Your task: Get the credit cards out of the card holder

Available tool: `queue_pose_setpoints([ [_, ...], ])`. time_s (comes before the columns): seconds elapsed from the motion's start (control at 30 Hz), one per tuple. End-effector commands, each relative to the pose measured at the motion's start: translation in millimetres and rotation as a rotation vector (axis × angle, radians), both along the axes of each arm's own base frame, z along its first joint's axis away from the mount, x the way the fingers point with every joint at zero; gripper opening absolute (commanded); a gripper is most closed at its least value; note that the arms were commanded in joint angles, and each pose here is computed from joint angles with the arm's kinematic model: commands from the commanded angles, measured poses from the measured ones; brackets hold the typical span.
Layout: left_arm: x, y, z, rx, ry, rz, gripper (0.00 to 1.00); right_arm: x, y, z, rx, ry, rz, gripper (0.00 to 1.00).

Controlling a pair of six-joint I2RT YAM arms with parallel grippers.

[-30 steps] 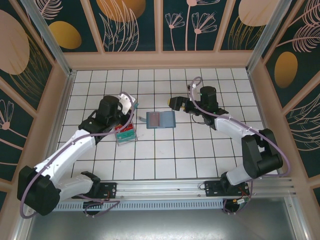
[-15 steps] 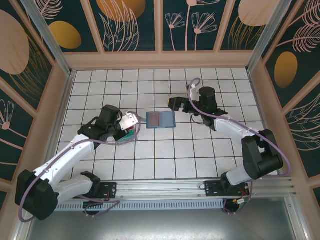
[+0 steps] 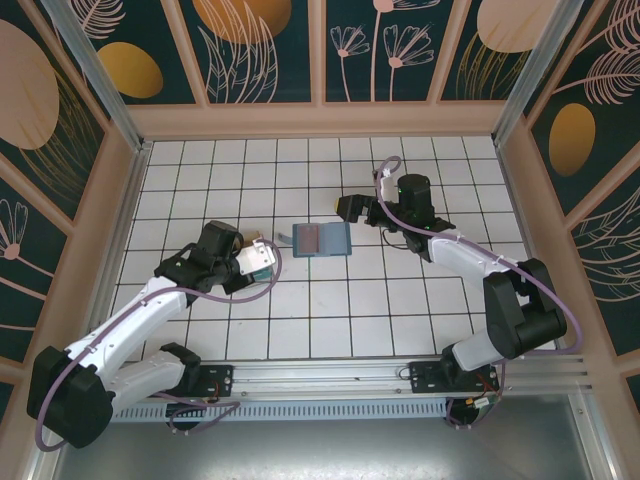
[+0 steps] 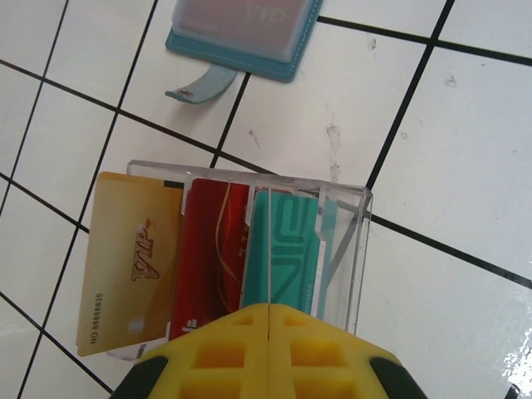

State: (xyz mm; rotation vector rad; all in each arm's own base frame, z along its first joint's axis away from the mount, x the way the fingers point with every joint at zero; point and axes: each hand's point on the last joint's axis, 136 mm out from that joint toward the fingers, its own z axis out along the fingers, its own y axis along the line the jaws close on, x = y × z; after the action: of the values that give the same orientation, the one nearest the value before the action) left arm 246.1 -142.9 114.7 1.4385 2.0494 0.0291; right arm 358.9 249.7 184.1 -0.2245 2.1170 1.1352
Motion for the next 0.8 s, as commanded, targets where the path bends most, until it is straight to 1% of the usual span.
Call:
queue_pose_setpoints([
  [0.0,-5,-1,-6,0.007,0.004,-0.032,0.00,1,5,6,0.008,-0.013,0.011,0.99],
  [0.13,-3,0,-11,0.021,0.010,-0.029,0.00,0,5,3,0.004,-0.003,0.011,0.99],
  [0.5,5,1,-21,0.033,-0.023,-0.018,0.00,-1,7,2,0.008,0.009,0.015,0.99],
  [0.6,11,2,-22,0.036,-0.039,0.008,0.00,-1,7,0,0.007,0.015,0.015,0.99],
  [0.63,13,2,-21,0.030,-0.044,0.021,0.01,-1,7,0,0.006,0.019,0.016,0.99],
  [0.7,16,3,-20,0.025,-0.054,0.039,0.10,-1,8,-1,0.004,0.029,0.020,0.99],
  [0.73,17,4,-21,0.030,-0.054,0.047,0.17,-2,8,-2,0.003,0.036,0.024,0.99],
  [0.77,18,6,-22,0.034,-0.058,0.060,0.20,-1,9,-3,0.003,0.042,0.025,0.99],
])
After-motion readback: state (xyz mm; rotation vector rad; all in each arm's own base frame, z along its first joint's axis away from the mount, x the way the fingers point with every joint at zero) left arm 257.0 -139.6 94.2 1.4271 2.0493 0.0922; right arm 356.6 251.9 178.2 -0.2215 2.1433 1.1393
